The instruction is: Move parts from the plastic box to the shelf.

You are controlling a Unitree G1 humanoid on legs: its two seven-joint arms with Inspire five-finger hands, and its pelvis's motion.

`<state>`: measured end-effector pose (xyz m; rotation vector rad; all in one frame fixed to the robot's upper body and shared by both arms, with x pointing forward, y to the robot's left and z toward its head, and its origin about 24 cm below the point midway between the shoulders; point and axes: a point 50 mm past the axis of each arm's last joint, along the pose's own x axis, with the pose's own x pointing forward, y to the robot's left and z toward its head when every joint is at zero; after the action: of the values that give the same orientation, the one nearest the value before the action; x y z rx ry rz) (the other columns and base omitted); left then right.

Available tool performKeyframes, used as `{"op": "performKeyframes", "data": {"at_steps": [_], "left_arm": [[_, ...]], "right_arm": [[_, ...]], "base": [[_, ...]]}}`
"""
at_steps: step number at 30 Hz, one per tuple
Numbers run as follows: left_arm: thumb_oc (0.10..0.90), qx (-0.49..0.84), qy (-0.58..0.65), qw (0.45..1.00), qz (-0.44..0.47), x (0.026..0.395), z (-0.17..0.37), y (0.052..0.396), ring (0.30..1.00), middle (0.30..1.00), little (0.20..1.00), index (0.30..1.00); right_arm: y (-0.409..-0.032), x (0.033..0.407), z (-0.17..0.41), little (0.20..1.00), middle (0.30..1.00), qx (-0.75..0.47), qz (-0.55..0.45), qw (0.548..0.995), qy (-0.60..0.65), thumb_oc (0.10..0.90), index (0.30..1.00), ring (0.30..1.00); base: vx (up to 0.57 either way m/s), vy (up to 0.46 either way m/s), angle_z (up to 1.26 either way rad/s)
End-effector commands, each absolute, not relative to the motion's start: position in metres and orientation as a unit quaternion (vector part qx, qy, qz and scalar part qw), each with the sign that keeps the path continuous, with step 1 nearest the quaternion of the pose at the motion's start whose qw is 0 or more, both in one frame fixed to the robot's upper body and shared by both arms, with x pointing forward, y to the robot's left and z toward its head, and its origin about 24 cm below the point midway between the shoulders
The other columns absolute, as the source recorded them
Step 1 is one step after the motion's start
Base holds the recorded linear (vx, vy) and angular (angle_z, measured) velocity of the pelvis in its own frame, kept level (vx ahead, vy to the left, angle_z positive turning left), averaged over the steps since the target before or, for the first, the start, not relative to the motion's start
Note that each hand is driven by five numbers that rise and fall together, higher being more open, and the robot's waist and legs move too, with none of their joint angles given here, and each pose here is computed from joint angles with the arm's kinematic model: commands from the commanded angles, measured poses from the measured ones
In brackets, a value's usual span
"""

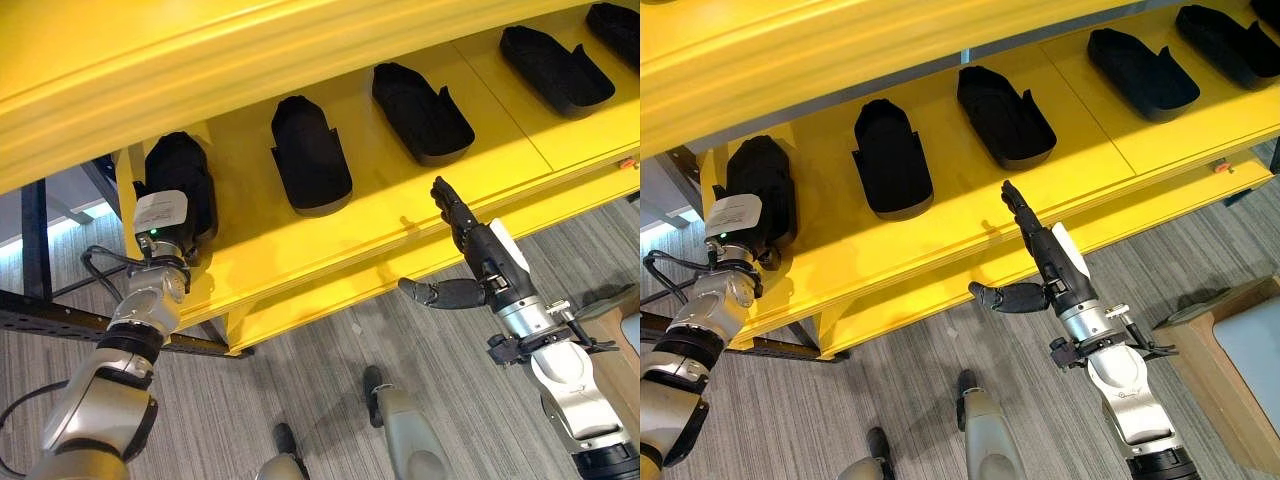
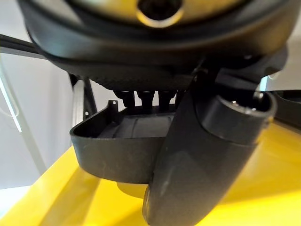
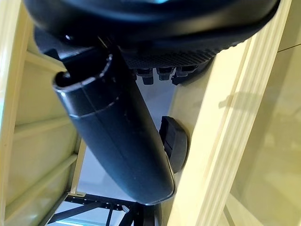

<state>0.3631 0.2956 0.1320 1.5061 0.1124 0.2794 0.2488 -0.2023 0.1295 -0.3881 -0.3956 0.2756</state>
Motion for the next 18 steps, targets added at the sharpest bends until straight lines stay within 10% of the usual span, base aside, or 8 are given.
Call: {"op": "performKeyframes", "data": {"at_steps": [1, 18], "left_arm": [[0.900, 0.701, -0.043, 0.695, 0.155, 0.376, 0.192, 0.286, 1.000, 1.000, 1.000, 1.000], [0.900, 0.691, -0.047, 0.713, 0.109, 0.383, 0.192, 0.271, 1.000, 1.000, 1.000, 1.000]], "right_arm": [[-0.201, 0.237, 0.171, 1.000, 1.000, -0.155, 0.129, 0.929, -0.311, 0.900, 1.000, 1.000], [-0.199, 0.237, 0.171, 1.000, 1.000, -0.155, 0.132, 0.928, -0.312, 0.900, 1.000, 1.000]], "base": [[0.00, 0.000, 0.00], [0.00, 0.000, 0.00]]}}
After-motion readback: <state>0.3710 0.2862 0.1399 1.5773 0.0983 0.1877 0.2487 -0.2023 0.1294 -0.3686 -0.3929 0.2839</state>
